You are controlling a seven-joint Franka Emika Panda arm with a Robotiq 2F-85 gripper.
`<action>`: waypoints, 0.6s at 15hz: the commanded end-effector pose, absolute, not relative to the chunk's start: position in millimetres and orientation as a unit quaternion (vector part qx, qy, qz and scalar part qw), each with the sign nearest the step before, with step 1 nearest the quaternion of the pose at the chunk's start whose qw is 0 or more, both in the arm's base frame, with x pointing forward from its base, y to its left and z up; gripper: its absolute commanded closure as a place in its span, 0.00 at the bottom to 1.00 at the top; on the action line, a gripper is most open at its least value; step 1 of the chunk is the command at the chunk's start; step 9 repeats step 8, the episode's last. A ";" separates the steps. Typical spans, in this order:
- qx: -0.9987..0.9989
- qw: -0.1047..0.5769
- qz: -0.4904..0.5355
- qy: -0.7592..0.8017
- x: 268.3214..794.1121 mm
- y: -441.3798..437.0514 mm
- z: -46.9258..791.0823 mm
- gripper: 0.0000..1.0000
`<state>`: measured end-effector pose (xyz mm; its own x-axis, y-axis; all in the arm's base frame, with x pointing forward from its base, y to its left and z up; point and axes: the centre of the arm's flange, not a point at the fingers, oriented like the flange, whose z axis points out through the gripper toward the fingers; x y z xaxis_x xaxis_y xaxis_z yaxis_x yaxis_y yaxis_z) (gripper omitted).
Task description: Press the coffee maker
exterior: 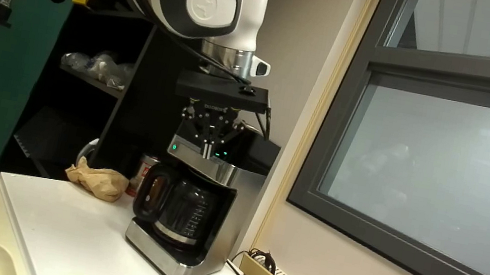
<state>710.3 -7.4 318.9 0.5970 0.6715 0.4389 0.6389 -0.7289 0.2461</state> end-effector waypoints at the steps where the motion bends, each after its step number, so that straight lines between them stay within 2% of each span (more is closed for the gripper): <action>1: 0.888 0.029 0.248 0.387 660.7 -7.7 331.6 1.00; 9: 0.875 0.035 0.218 0.431 602.5 -8.9 337.3 1.00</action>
